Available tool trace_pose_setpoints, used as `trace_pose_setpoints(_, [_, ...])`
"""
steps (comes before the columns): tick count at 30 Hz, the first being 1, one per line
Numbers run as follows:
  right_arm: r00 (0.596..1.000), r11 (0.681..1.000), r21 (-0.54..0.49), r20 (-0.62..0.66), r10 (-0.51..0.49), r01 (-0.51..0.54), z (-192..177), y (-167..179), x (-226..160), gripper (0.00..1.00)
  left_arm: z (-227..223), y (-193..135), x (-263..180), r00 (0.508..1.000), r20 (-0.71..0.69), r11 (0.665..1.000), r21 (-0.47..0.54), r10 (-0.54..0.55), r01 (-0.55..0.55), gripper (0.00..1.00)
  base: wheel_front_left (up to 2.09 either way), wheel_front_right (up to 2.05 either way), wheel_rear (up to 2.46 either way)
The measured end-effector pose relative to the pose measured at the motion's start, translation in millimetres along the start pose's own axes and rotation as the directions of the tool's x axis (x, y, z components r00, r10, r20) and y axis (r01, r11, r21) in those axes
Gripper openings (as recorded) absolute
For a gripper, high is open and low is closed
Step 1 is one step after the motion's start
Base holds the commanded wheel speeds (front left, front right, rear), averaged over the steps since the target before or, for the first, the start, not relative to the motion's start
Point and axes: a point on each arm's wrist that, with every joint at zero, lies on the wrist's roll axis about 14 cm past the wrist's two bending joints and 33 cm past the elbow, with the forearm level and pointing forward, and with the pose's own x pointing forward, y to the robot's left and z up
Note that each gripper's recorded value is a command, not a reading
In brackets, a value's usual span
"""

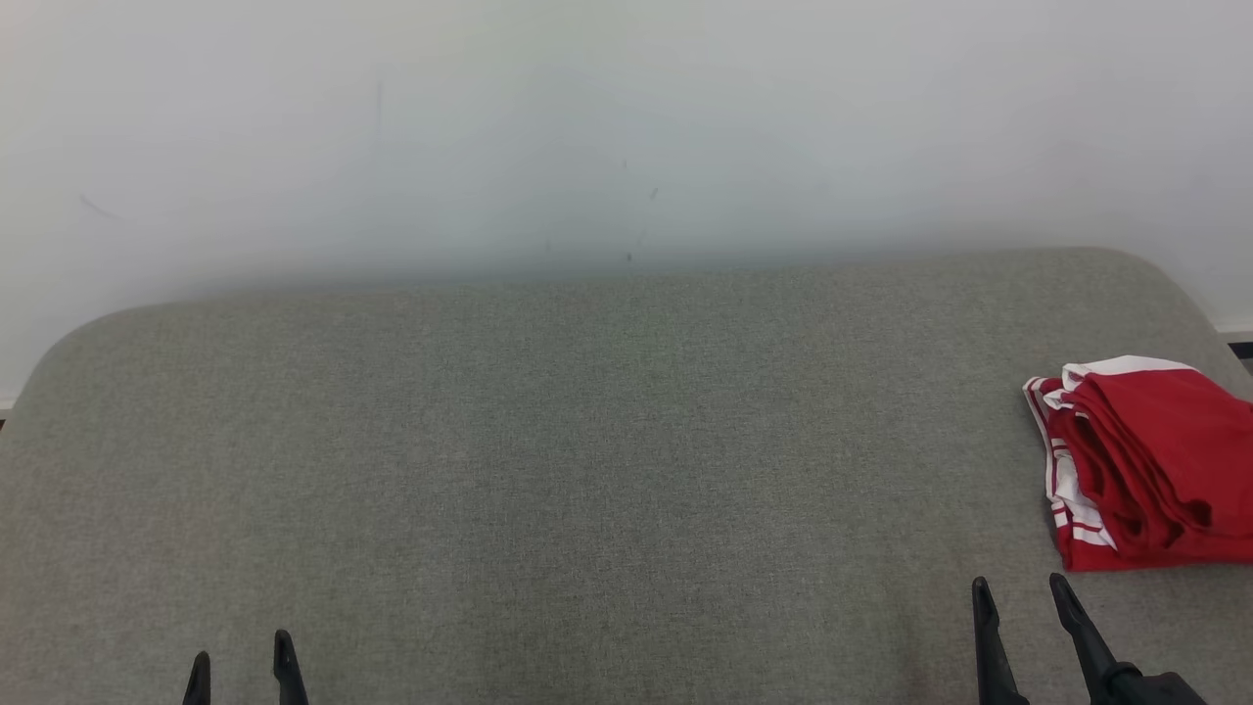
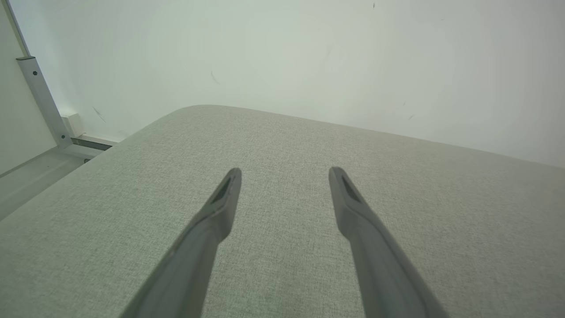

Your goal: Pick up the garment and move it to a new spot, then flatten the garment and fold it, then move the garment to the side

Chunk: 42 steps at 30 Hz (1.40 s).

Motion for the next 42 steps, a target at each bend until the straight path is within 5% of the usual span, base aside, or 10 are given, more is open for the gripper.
trace_pose_setpoints(24, [1.000, 1.000, 0.006, -0.003, 0.008, -0.008, -1.0, 3.3, 0.9, 1.00, -6.8, 2.9, -3.4, 1.000, -0.022, 1.000, 0.002, 0.009, -0.009, 1.00, 0.00, 0.00, 0.00])
trace_pose_setpoints(25, [1.000, 1.000, 0.006, -0.004, 0.008, -0.008, -1.3, 3.1, 0.8, 0.00, -6.9, 2.8, -3.2, 1.000, -0.022, 1.000, 0.003, 0.009, -0.008, 0.00, 0.00, 0.00, 0.00])
trace_pose_setpoints(34, [0.992, 1.000, 0.023, -0.122, -0.003, 0.006, -36.3, 1.7, -14.5, 0.00, -36.0, 6.5, -12.8, 0.992, -0.123, 0.999, -0.010, 0.029, -0.031, 0.00, 0.00, 0.00, 0.00])
trace_pose_setpoints(42, [0.990, 0.983, 0.172, -0.137, -0.038, 0.062, -37.0, -3.7, -10.7, 0.00, -40.5, 10.0, -11.8, 0.986, -0.160, 0.987, -0.145, 0.051, -0.074, 0.00, 0.00, 0.00, 0.00])
